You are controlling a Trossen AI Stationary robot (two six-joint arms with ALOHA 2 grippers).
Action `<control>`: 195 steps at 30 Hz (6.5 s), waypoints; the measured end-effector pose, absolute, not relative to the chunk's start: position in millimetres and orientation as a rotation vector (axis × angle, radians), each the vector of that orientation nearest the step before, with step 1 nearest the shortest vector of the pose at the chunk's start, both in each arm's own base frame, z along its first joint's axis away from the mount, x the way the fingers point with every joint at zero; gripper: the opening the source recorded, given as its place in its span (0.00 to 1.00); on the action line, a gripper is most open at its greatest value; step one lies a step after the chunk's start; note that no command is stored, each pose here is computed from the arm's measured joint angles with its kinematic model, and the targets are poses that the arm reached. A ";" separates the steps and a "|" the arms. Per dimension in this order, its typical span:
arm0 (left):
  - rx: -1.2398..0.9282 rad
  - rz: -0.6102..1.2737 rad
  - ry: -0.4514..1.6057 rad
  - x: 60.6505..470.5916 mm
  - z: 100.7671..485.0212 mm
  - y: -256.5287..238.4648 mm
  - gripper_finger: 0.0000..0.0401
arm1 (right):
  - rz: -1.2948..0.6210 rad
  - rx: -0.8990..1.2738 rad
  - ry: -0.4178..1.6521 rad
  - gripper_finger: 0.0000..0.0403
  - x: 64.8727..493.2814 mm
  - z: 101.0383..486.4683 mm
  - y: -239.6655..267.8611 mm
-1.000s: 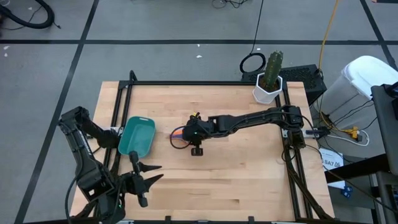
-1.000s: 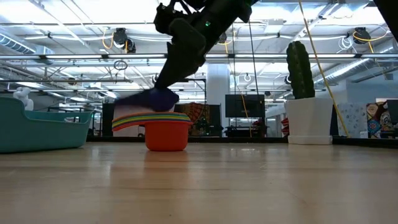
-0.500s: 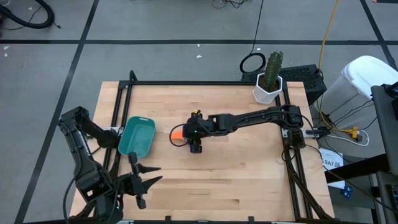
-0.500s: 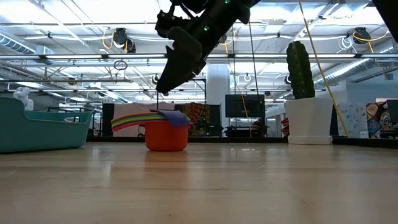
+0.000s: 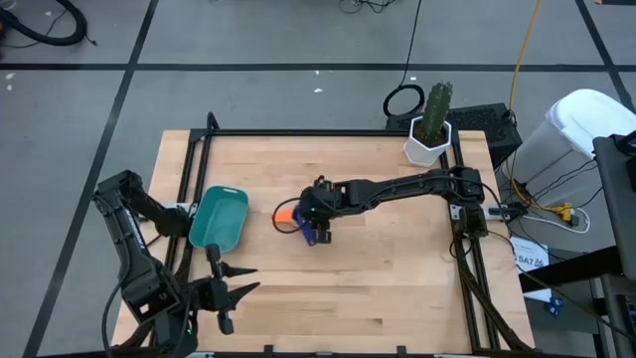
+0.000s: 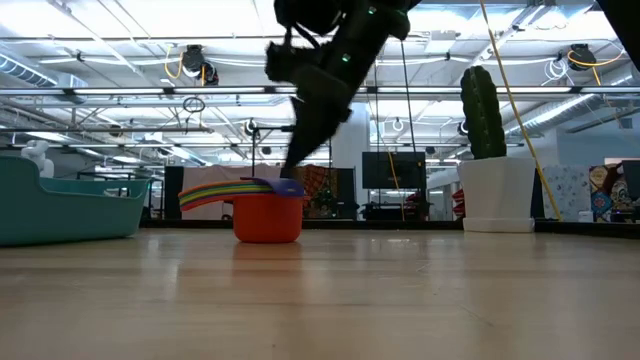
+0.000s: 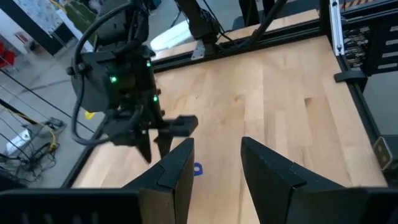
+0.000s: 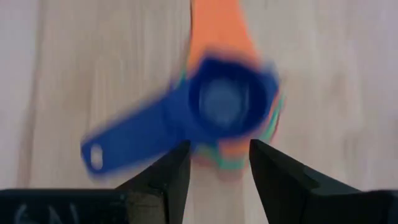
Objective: Nest measuring cups in basket
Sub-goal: Stack the dark blue measuring cup into the orange measuring cup
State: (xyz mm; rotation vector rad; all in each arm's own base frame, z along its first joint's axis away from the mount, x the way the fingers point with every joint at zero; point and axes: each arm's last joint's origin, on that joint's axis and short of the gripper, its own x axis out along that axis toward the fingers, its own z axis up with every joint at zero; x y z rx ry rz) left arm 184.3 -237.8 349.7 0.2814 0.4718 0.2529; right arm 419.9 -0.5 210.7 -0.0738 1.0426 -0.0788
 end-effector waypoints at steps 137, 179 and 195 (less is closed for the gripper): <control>0.218 -0.034 1.376 318.1 184.7 31.6 0.96 | -0.210 0.448 0.838 0.38 161.3 142.4 109.7; 0.551 0.017 1.266 327.2 221.7 38.0 0.96 | -0.212 0.445 0.838 0.38 161.2 142.2 109.7; 0.809 0.141 1.040 362.1 241.2 71.3 0.96 | -0.136 0.518 0.776 0.38 149.4 124.3 111.7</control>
